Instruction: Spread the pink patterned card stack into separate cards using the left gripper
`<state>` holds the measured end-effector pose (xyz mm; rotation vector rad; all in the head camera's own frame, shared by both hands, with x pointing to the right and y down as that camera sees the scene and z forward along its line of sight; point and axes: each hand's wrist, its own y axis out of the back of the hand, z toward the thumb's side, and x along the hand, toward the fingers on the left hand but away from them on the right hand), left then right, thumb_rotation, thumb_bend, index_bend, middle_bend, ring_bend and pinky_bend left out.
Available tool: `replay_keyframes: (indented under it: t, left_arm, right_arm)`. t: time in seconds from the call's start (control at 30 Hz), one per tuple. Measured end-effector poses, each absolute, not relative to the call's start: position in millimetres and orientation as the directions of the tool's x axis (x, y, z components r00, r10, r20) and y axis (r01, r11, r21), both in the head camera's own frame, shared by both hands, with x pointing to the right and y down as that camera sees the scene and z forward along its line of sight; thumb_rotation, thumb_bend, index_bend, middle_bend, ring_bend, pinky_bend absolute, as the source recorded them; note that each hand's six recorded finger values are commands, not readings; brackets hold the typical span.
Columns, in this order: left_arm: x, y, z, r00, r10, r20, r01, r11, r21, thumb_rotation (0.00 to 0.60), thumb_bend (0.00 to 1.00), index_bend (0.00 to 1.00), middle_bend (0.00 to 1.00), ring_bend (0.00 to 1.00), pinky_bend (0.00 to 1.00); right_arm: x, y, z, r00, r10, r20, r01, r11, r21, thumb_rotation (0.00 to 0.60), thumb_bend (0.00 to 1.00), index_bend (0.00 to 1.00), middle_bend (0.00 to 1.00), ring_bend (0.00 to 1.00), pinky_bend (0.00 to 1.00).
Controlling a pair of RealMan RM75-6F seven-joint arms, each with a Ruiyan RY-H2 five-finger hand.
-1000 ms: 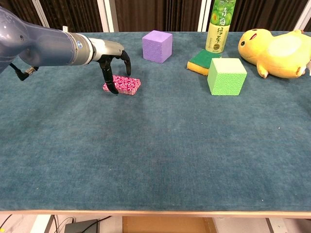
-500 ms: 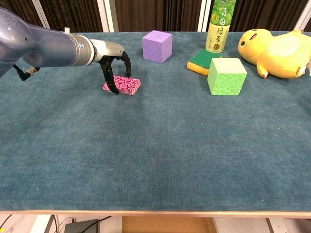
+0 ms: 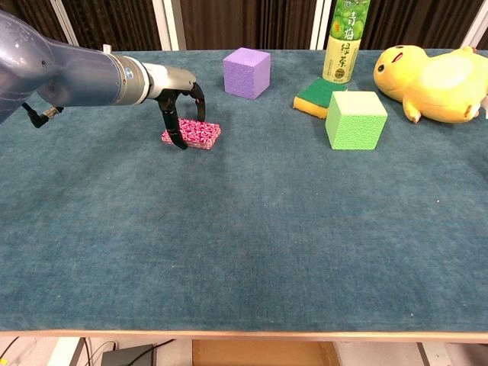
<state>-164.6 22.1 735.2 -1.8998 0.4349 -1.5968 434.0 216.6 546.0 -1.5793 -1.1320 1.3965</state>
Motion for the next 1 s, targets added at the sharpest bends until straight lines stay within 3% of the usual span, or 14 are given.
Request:
replay_keyframes:
  t: [1.0]
  left_arm:
    - [-161.3, 19.4, 725.0, 0.219, -0.612, 0.760, 0.138, -0.752, -0.645, 0.600, 0.30, 0.50, 0.10, 0.00, 0.00]
  right_arm:
    - [434.5, 216.6, 546.7, 0.015, 0.935, -0.353, 0.159, -0.351, -0.923, 0.600, 0.20, 0.07, 0.05, 0.13, 0.24]
